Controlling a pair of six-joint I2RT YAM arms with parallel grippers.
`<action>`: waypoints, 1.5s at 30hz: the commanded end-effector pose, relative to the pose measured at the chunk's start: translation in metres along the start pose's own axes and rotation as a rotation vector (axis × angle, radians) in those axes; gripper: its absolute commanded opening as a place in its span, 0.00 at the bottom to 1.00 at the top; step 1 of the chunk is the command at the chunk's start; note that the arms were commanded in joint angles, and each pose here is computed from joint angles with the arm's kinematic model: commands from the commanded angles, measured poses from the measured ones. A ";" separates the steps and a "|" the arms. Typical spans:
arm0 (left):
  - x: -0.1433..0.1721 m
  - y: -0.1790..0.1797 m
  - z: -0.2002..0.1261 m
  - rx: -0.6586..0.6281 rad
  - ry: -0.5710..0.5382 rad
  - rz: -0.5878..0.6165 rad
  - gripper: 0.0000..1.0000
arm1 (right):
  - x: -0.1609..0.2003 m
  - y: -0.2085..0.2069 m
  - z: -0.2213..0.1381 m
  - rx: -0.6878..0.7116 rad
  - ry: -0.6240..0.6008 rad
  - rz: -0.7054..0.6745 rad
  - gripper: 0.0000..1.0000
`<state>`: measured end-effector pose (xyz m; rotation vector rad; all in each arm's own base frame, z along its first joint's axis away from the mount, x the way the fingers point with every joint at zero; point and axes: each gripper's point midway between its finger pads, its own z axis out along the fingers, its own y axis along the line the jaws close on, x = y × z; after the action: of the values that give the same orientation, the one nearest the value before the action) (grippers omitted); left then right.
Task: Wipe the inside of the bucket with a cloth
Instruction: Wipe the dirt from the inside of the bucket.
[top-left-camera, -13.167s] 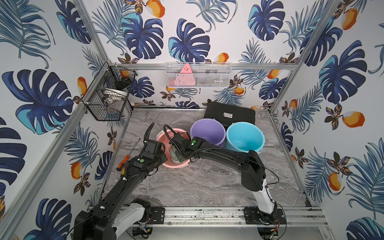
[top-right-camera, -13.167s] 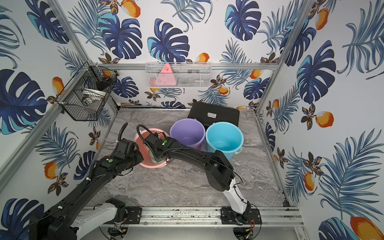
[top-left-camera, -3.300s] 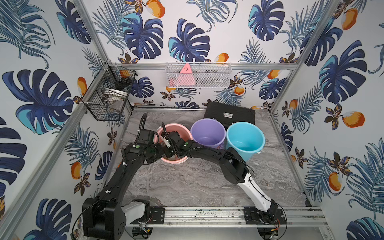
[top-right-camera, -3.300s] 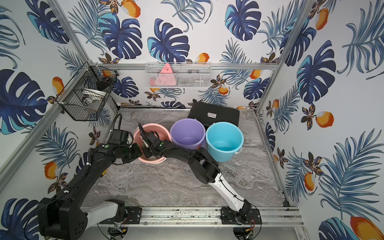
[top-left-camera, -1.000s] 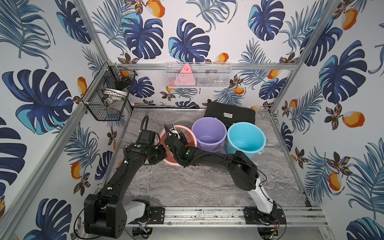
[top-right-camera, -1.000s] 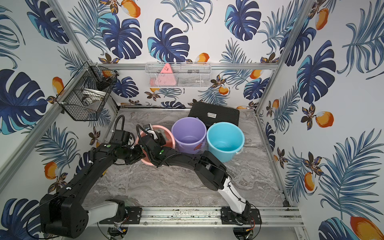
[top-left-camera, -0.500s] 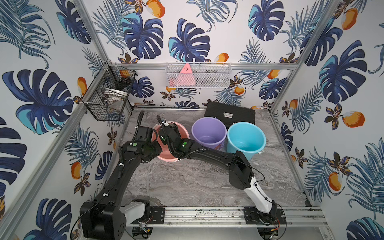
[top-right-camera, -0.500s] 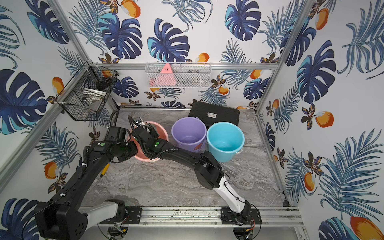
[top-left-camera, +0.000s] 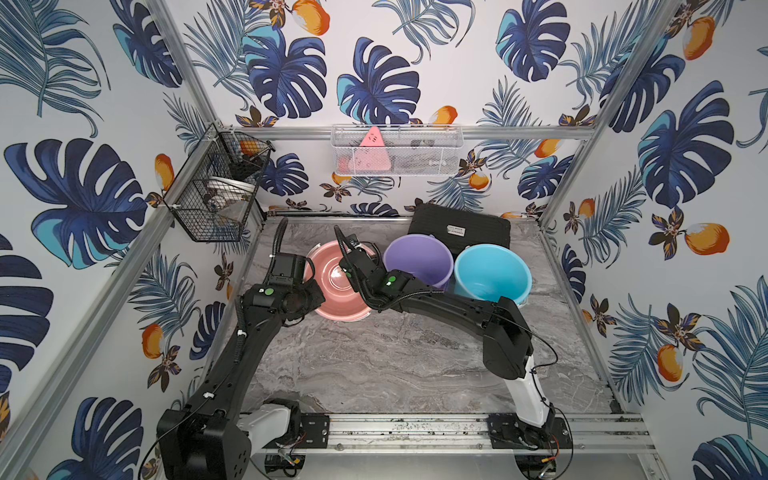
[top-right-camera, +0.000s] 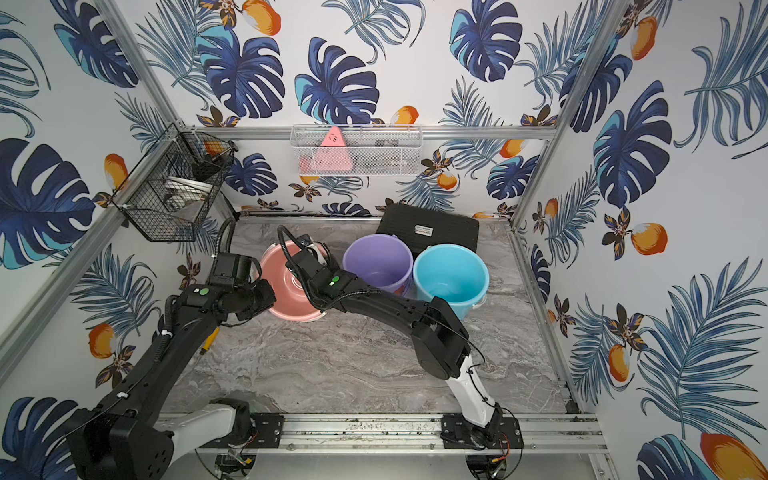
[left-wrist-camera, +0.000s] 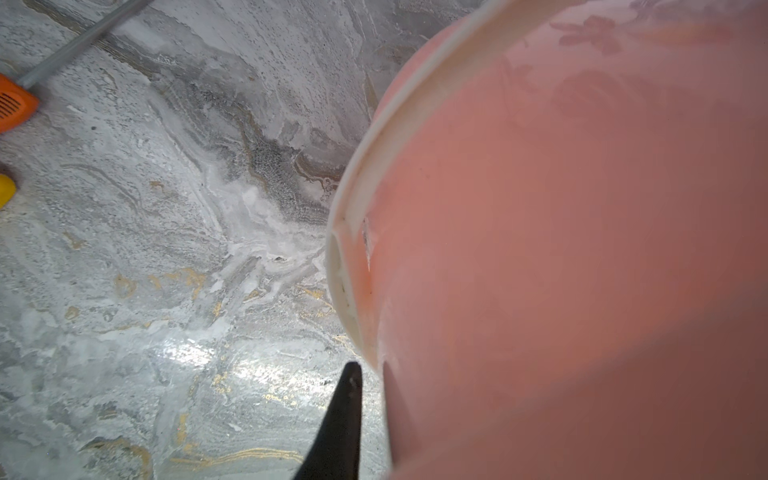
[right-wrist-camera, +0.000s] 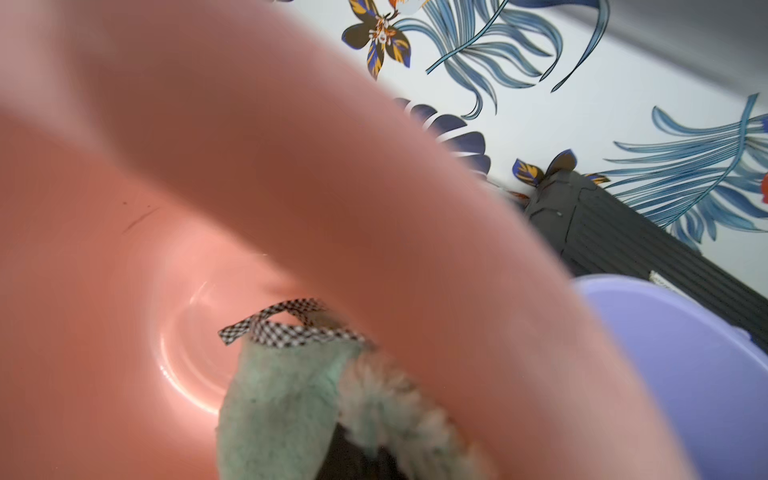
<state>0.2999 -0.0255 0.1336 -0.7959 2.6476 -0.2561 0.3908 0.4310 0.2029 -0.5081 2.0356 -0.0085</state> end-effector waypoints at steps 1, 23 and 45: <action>-0.017 0.015 -0.002 -0.083 -0.089 -0.052 0.00 | 0.038 -0.011 -0.010 0.009 0.157 -0.017 0.00; -0.003 0.017 0.018 -0.052 -0.062 -0.061 0.00 | 0.069 0.143 -0.087 -0.680 0.274 0.215 0.00; -0.005 0.017 0.021 -0.045 -0.076 -0.072 0.00 | 0.143 -0.010 -0.173 -0.204 0.253 0.250 0.00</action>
<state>0.2895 -0.0094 0.1022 -0.8995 2.6291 -0.1441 0.1897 0.3708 0.1546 -0.4842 2.4294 0.4656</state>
